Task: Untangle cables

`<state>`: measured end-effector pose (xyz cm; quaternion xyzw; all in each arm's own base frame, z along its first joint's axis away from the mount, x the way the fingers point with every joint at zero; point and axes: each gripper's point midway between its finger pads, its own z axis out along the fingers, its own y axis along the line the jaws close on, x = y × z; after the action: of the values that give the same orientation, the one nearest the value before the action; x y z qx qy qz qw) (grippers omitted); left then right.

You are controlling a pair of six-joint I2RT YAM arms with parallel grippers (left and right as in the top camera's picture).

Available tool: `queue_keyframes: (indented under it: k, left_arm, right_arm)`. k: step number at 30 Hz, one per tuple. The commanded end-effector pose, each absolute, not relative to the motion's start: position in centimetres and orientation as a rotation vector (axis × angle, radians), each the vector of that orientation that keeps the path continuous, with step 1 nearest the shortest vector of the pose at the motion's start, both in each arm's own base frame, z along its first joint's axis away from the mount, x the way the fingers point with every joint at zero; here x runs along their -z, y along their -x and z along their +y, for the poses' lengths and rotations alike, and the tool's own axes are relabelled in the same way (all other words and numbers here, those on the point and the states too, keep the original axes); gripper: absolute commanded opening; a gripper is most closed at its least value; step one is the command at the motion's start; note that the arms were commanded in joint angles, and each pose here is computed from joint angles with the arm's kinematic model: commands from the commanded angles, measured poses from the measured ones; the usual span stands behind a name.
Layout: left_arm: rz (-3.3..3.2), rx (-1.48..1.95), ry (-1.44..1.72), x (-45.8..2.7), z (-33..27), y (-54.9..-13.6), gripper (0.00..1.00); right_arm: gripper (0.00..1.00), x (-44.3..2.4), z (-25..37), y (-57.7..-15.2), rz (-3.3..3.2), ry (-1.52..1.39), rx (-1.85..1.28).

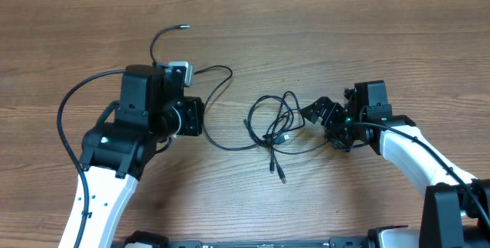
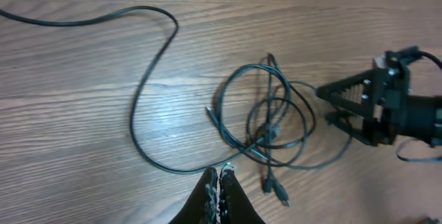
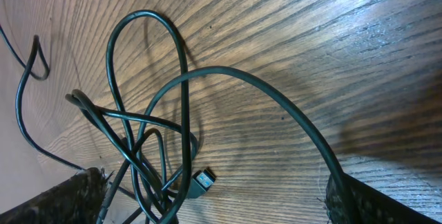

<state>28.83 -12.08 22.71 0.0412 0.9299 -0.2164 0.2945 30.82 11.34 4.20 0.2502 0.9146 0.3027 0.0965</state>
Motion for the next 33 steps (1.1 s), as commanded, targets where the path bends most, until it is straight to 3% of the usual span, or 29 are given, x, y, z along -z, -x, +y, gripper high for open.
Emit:
queue_keyframes:
  k: [1,7,17,23,25,27,29,30,31,33]
  left_arm:
    - [2.45,0.67,-0.129,-24.0,-13.3,-28.3,0.04]
    - [2.466,0.686,-0.092,-23.8,-13.3,-28.1,0.04]
    - [2.537,0.798,0.271,-22.6,-13.7,-29.0,0.04]
    - [2.638,0.787,0.251,-20.0,-16.1,-29.1,0.04]
    - [2.668,0.744,0.244,-18.7,-16.8,-29.5,0.14]
    - [2.698,0.71,0.252,-17.3,-17.7,-30.0,0.39]
    - [2.717,0.667,0.235,-15.8,-18.3,-30.6,0.8]
    - [2.728,0.602,0.243,-14.9,-18.0,-31.0,0.86]
    - [2.729,0.502,0.269,-14.0,-17.0,-31.6,1.0]
    - [2.716,0.346,0.32,-12.8,-15.0,-32.6,1.0]
  right_arm:
    - [1.0,-4.9,11.3,-31.2,2.685,-0.74,-0.91]
    - [1.0,-4.9,11.3,-31.2,2.685,-0.74,-0.91]
    - [1.0,-4.9,11.3,-31.2,2.685,-0.74,-0.91]
    - [1.0,-4.9,11.3,-31.2,2.685,-0.74,-0.91]
    - [1.0,-4.9,11.3,-31.2,2.685,-0.74,-0.91]
    - [1.0,-4.9,11.3,-31.2,2.685,-0.74,-0.91]
    - [1.0,-4.9,11.3,-31.2,2.685,-0.74,-0.91]
    - [1.0,-4.9,11.3,-31.2,2.685,-0.74,-0.91]
    - [1.0,-4.9,11.3,-31.2,2.685,-0.74,-0.91]
    - [1.0,-4.9,11.3,-31.2,2.685,-0.74,-0.91]
